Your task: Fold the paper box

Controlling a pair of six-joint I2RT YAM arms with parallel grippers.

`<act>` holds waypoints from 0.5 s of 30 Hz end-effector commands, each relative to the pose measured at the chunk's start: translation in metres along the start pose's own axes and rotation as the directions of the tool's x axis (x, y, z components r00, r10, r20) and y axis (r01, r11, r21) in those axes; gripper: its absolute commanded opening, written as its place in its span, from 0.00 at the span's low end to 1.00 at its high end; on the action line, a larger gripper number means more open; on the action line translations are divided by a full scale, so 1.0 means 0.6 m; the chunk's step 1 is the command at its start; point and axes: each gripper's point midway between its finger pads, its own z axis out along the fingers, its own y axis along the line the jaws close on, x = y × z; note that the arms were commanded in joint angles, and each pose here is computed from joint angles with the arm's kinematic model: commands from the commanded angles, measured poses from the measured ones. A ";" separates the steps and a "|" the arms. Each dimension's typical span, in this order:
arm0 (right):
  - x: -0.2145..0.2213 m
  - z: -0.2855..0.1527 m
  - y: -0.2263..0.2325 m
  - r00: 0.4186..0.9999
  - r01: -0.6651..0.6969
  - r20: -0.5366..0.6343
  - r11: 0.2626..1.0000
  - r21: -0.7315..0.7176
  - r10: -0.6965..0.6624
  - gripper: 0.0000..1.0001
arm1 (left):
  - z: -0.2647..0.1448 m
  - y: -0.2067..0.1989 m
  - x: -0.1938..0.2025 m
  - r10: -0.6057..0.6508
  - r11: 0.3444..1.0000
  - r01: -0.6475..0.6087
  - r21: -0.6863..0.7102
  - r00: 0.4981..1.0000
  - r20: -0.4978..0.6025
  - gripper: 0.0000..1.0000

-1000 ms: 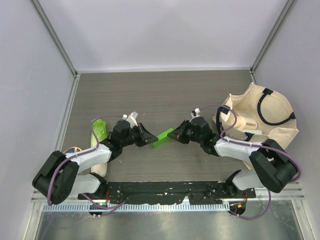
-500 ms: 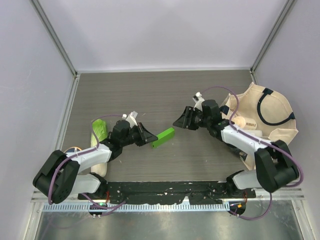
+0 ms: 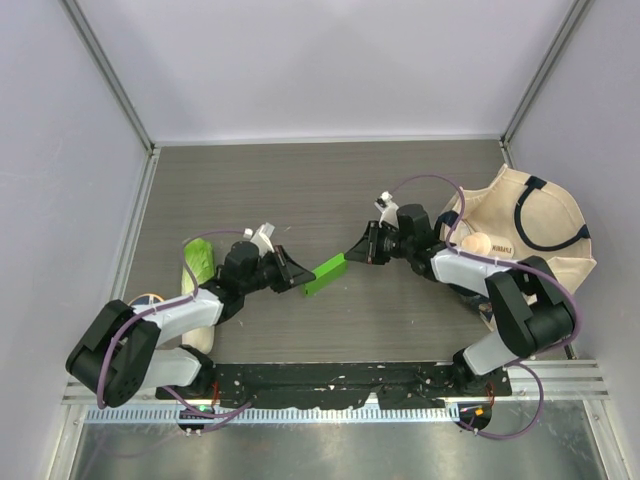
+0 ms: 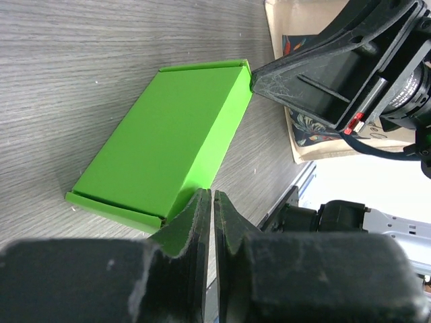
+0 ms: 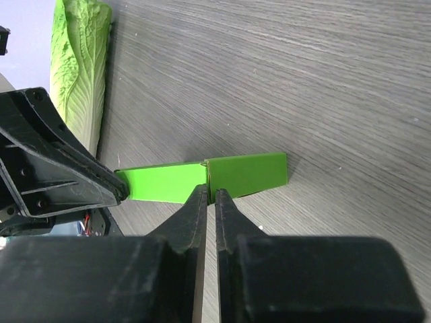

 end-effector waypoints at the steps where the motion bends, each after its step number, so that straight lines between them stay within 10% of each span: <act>1: 0.056 -0.020 -0.070 0.999 -0.033 -0.031 0.982 0.186 0.040 0.09 | -0.010 0.070 0.045 -0.020 0.992 0.010 -0.128 0.997 -0.077 0.12; 8: 0.083 -0.076 -0.087 0.998 -0.009 -0.050 0.949 0.315 0.026 0.14 | -0.021 0.050 0.065 -0.001 0.997 -0.010 -0.077 0.991 -0.137 0.24; 15: 0.031 -0.146 -0.016 0.990 0.132 0.000 0.913 0.385 -0.143 0.51 | -0.083 -0.098 0.041 0.159 0.978 -0.137 0.155 0.977 -0.142 0.56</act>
